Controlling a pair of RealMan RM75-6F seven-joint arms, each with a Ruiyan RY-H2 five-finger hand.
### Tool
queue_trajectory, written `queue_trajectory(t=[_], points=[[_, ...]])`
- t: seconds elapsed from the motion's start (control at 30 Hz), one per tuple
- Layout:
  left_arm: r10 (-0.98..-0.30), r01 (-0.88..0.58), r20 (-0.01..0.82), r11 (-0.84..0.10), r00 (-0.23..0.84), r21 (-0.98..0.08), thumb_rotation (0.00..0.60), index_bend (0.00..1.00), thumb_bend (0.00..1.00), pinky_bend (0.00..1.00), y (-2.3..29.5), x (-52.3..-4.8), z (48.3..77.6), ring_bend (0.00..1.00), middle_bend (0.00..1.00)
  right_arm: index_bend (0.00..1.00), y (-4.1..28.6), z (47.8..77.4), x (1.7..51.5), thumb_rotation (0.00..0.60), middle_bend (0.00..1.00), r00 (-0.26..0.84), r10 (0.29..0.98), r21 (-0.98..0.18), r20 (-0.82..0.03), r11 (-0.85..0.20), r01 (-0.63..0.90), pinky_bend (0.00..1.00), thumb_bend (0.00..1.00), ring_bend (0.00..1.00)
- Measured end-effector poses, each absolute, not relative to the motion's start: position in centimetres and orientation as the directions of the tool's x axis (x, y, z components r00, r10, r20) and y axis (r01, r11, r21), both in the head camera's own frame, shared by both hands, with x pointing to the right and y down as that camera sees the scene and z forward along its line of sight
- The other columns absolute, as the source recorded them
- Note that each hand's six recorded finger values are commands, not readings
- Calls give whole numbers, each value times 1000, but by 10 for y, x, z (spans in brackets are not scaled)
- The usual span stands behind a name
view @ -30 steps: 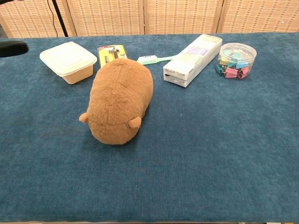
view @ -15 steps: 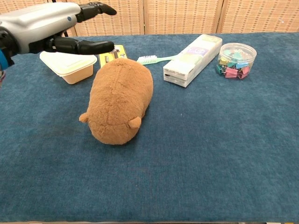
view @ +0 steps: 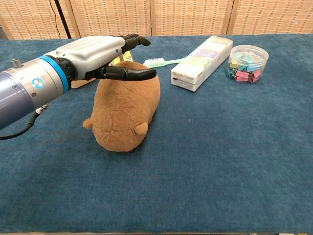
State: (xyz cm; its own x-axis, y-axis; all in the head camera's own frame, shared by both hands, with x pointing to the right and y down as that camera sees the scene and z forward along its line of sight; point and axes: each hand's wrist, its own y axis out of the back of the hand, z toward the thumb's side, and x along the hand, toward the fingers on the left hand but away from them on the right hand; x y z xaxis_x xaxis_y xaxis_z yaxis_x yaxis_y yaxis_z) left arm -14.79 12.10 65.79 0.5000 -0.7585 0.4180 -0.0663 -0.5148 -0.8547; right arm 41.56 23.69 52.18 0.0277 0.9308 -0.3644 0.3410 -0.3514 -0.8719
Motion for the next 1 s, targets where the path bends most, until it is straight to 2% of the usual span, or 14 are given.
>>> queue_trajectory(t=[0.53,1.0], points=[[-755,-38,456,-534,471,-845,10,0,0,0,105,-129,686,0,0,0,233,522,424,600,0,6,930,-867,-366,-344,360,0,0,0],[-742,-25,461,-539,487,-842,9,0,0,0,101,-112,703,0,0,0,231,521,428,600,0,-7,930,-867,-366,-339,366,0,0,0]])
